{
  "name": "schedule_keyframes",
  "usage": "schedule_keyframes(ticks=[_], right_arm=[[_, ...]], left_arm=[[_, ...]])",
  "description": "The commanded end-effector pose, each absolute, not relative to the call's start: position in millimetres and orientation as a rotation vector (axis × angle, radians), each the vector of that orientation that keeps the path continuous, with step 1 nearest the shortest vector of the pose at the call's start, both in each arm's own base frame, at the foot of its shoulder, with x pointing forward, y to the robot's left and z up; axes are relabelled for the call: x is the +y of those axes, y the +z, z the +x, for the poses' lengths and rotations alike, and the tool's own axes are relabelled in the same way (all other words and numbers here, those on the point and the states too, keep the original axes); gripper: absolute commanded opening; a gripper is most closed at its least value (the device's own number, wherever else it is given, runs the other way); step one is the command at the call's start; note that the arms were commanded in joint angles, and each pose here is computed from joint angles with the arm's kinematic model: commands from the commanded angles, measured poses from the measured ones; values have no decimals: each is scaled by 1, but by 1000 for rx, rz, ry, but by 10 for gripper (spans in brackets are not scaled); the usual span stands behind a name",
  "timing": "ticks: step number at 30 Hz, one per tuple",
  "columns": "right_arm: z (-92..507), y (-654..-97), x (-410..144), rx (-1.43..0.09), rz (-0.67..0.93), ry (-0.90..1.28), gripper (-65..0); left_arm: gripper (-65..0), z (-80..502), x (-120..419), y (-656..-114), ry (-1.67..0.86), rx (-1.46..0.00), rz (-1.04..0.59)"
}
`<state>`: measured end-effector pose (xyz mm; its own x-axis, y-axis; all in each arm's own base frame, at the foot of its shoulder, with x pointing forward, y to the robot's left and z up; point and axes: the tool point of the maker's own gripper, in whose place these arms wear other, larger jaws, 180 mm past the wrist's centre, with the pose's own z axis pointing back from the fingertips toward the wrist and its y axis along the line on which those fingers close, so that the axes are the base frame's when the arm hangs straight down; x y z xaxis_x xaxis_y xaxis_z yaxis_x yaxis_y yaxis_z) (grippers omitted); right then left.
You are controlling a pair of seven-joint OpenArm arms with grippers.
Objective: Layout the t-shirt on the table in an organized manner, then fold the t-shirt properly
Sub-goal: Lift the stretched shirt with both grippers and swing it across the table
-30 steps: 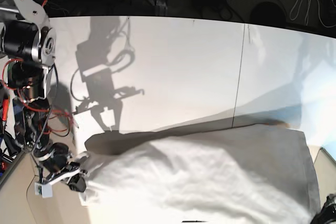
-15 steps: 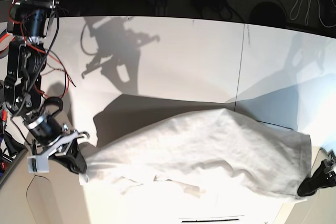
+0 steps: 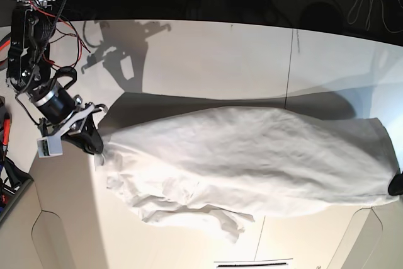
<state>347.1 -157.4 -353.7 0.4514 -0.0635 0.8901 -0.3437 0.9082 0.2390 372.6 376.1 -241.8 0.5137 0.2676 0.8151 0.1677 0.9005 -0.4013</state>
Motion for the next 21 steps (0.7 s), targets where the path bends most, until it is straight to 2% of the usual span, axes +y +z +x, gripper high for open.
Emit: schedule_keyframes(ticks=[1, 11, 21], right_arm=[[354, -339, -162, -1142, 414, 185, -650], [331, -376, -166, -944, 374, 187, -650], [324, -377, -162, -959, 419, 155, -650]], left_arm=[[-650, 376, 387, -216, 49, -1111, -446], [-650, 332, 407, -285, 53, -894, -291], [-650, 320, 412, -299, 61, -884, -256]])
